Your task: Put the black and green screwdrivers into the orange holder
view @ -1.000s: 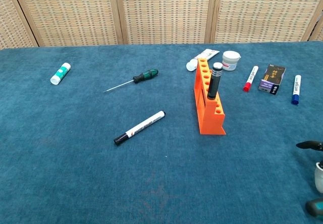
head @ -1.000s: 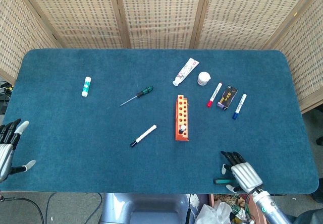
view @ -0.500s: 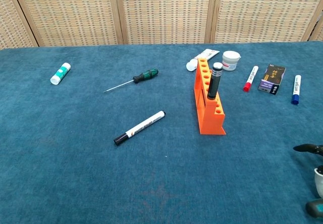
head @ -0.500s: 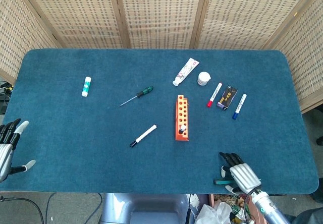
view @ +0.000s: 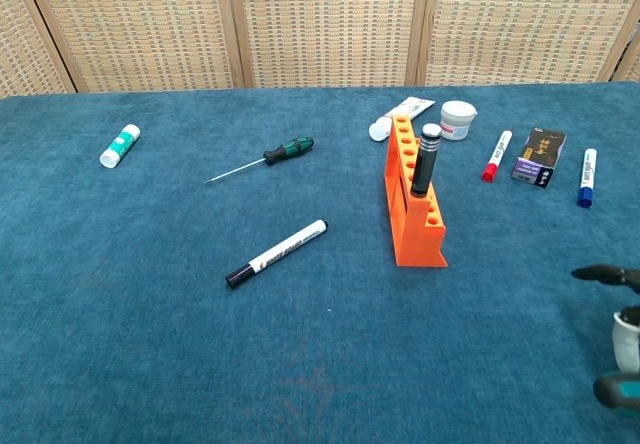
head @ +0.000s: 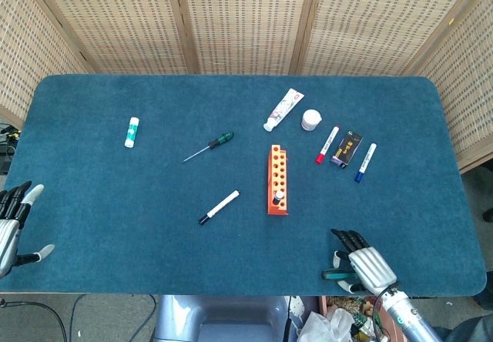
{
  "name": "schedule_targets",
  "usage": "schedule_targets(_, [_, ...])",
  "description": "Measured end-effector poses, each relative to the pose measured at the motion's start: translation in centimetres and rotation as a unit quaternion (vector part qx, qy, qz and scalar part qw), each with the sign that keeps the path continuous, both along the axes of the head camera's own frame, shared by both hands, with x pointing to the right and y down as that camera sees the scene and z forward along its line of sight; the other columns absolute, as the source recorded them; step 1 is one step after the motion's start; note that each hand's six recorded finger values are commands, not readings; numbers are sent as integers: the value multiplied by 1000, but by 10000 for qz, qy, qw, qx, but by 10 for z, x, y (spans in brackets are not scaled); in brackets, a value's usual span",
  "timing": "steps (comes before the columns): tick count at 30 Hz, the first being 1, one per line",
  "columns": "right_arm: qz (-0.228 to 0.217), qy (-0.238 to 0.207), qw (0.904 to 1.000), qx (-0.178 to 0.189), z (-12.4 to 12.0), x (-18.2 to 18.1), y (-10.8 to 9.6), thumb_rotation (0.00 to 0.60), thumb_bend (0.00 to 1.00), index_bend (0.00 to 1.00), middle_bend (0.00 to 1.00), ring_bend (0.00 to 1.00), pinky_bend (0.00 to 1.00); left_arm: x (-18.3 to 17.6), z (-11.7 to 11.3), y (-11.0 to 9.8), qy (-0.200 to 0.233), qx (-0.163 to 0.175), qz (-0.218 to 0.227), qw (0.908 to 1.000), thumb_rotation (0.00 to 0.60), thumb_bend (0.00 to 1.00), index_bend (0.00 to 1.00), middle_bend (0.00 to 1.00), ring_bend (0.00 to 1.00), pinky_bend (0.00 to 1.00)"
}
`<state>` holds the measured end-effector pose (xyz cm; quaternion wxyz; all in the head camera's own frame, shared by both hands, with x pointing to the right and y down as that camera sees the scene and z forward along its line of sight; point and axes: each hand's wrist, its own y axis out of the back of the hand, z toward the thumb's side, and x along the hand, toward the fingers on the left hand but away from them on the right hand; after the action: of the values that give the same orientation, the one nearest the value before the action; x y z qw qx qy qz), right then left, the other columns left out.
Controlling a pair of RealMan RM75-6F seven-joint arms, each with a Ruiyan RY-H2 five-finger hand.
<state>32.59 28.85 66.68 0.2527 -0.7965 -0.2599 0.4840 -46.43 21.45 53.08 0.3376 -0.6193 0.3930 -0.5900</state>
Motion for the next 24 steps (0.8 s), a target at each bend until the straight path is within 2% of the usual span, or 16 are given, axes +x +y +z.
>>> schedule_targets(7, [671, -795, 9946, 25, -31, -11, -32, 600, 440, 606, 59, 0, 0, 0, 0, 0, 18, -22, 15, 10000, 600, 0, 0, 0, 0, 0])
schedule_targets(13, [1136, -1360, 9836, 332, -62, -16, -78, 600, 441, 613, 82, 0, 0, 0, 1, 0, 31, -56, 12, 10000, 600, 0, 0, 0, 0, 0])
schedule_targets(19, [1610, -1934, 9673, 327, -80, -23, -113, 600, 446, 617, 111, 0, 0, -1, 1, -1, 52, -82, -25, 9999, 600, 0, 0, 0, 0, 0])
schedule_targets(24, [2043, -2393, 9489, 249, -92, -31, -147, 600, 455, 618, 131, 0, 0, -1, 2, -2, 56, -128, -22, 9999, 600, 0, 0, 0, 0, 0])
